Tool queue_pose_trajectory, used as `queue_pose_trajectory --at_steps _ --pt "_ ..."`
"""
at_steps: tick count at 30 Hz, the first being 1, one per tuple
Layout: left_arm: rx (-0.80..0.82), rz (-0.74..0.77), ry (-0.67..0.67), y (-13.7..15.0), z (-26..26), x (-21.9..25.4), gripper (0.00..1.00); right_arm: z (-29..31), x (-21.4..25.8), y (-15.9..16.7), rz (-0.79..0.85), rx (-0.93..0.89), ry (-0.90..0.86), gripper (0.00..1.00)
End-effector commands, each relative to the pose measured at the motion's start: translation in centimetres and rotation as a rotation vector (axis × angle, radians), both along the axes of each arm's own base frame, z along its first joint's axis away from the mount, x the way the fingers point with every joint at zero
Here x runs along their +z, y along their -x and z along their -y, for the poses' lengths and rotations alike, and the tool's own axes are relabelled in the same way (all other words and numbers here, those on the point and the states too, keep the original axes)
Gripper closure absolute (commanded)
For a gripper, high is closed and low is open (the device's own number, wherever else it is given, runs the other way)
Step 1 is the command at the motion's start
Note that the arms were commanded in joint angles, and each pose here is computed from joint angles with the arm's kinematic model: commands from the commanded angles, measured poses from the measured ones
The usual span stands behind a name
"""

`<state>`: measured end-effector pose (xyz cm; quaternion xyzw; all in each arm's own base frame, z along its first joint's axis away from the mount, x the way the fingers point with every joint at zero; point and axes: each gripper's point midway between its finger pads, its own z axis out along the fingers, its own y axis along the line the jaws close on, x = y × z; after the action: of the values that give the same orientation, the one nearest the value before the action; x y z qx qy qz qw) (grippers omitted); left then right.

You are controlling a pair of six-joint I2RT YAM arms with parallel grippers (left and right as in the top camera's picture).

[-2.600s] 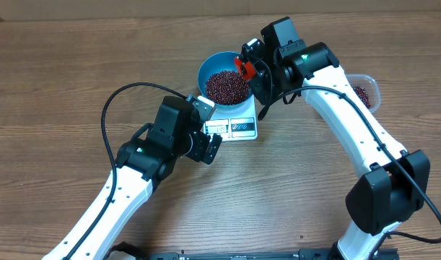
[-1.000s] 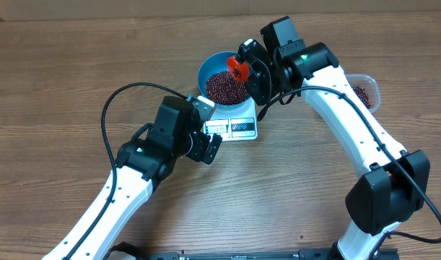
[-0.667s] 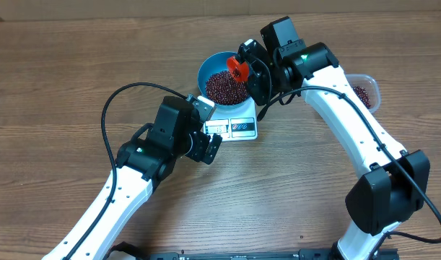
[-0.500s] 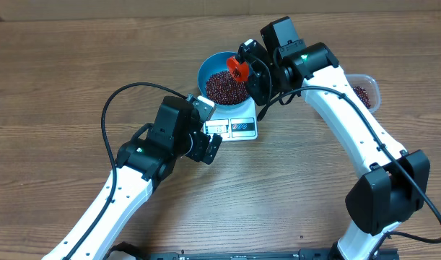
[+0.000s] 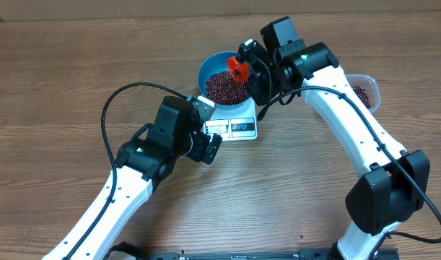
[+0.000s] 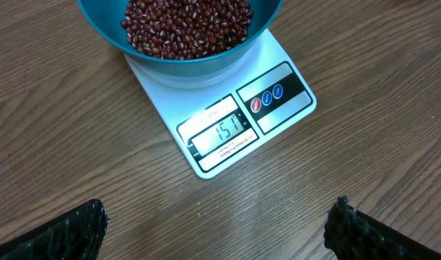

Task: Scoop item into bowl and weigh 150g on scale
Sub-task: 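Tilt the scoop further over the bowl, adding a few more beans, then move the right gripper's scoop back over the bean tub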

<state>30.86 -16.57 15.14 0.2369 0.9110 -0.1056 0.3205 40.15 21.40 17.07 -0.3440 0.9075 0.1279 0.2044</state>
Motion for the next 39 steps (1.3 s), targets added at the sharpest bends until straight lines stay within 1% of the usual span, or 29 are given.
queue_pose_trajectory --at_steps 1,5,9,12,15,19,24,27,30,35,39 --pt "0.005 -0.003 -0.01 -0.1 -0.2 -0.3 0.0 -0.8 1.1 -0.3 0.021 0.01 -0.027 0.96" --pt "0.005 -0.003 -0.01 -0.1 -0.2 -0.3 0.01 -1.0 1.3 -0.1 -0.004 -0.004 -0.067 0.96" --pt "0.005 -0.003 -0.01 -0.1 -0.2 -0.3 0.01 -0.7 2.4 0.1 -0.043 0.004 -0.178 0.96" --pt "0.005 -0.003 -0.01 -0.1 -0.2 -0.3 0.0 0.8 3.9 -0.1 -0.061 -0.017 -0.264 0.96" --pt "0.005 -0.003 -0.01 -0.1 -0.2 -0.3 0.01 3.3 5.4 -0.3 -0.069 -0.056 -0.334 0.96" --pt "0.005 -0.003 -0.01 -0.1 -0.3 -0.3 0.0 8.2 7.0 -0.3 -0.055 -0.13 -0.366 0.96" --pt "0.005 -0.003 -0.01 -0.1 -0.2 -0.3 0.0 15.9 7.5 0.2 -0.071 -0.325 -0.359 0.96" --pt "0.005 -0.003 -0.01 -0.1 -0.2 -0.3 0.01 20.9 6.6 1.0 -0.112 -0.469 -0.331 0.96" --pt "0.005 -0.003 -0.01 -0.1 -0.2 -0.3 0.01 23.9 5.7 1.9 -0.14 -0.556 -0.268 0.96" --pt "0.005 -0.003 -0.01 -0.1 -0.2 -0.3 0.01 27.2 3.7 2.6 -0.175 -0.71 -0.111 0.96" --pt "0.005 -0.003 -0.01 -0.1 -0.2 -0.3 0.0 29.1 1.3 3.3 -0.218 -0.838 0.049 0.96"
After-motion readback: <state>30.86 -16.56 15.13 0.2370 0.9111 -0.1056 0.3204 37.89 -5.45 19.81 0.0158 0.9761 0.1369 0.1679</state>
